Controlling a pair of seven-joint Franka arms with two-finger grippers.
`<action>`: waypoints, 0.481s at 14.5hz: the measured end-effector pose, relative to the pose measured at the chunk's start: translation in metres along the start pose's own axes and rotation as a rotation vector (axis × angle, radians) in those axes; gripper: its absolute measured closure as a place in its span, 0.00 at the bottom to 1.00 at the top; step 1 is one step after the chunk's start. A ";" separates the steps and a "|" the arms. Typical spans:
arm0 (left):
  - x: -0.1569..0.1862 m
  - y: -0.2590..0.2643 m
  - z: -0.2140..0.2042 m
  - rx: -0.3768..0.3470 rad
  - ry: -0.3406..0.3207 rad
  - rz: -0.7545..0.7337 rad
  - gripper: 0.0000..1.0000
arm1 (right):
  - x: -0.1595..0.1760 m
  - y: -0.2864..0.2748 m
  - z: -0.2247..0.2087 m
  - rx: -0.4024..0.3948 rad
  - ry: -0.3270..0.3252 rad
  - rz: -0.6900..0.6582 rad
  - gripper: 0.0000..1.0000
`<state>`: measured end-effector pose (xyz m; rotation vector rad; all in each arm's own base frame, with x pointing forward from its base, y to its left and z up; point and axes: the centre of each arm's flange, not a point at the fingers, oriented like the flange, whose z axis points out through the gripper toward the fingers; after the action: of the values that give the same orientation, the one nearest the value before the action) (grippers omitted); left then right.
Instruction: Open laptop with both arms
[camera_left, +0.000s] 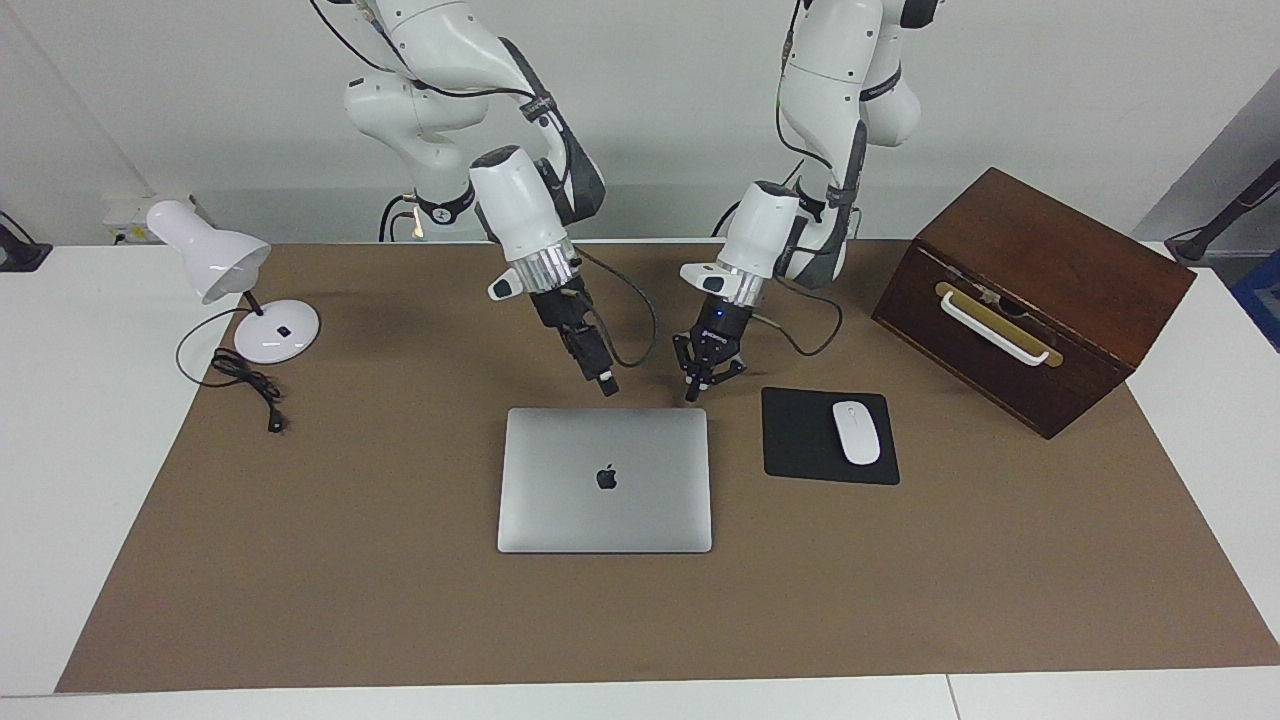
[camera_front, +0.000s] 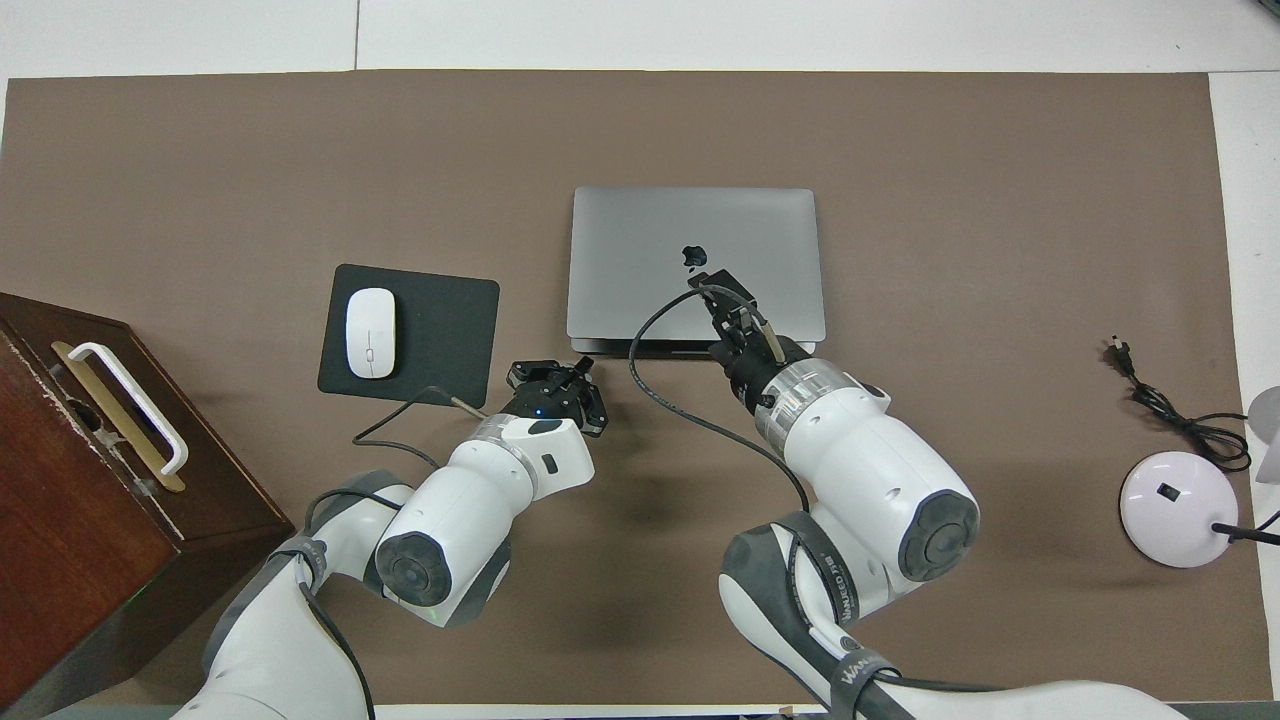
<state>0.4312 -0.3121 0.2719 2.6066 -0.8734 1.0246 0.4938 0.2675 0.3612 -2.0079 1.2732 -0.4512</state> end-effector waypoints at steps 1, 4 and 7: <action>0.003 -0.004 0.001 0.006 0.005 -0.006 0.99 | 0.001 0.006 0.005 0.001 0.001 0.004 0.00; 0.006 -0.012 0.004 0.017 0.011 -0.015 0.99 | 0.002 0.013 0.012 -0.001 -0.001 0.010 0.00; 0.007 -0.016 0.005 0.021 0.012 -0.019 0.99 | -0.007 0.014 0.012 -0.002 -0.013 0.004 0.00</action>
<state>0.4472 -0.3048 0.2735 2.6184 -0.8375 1.0486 0.4892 0.2749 0.3434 -2.0061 1.2703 -0.4345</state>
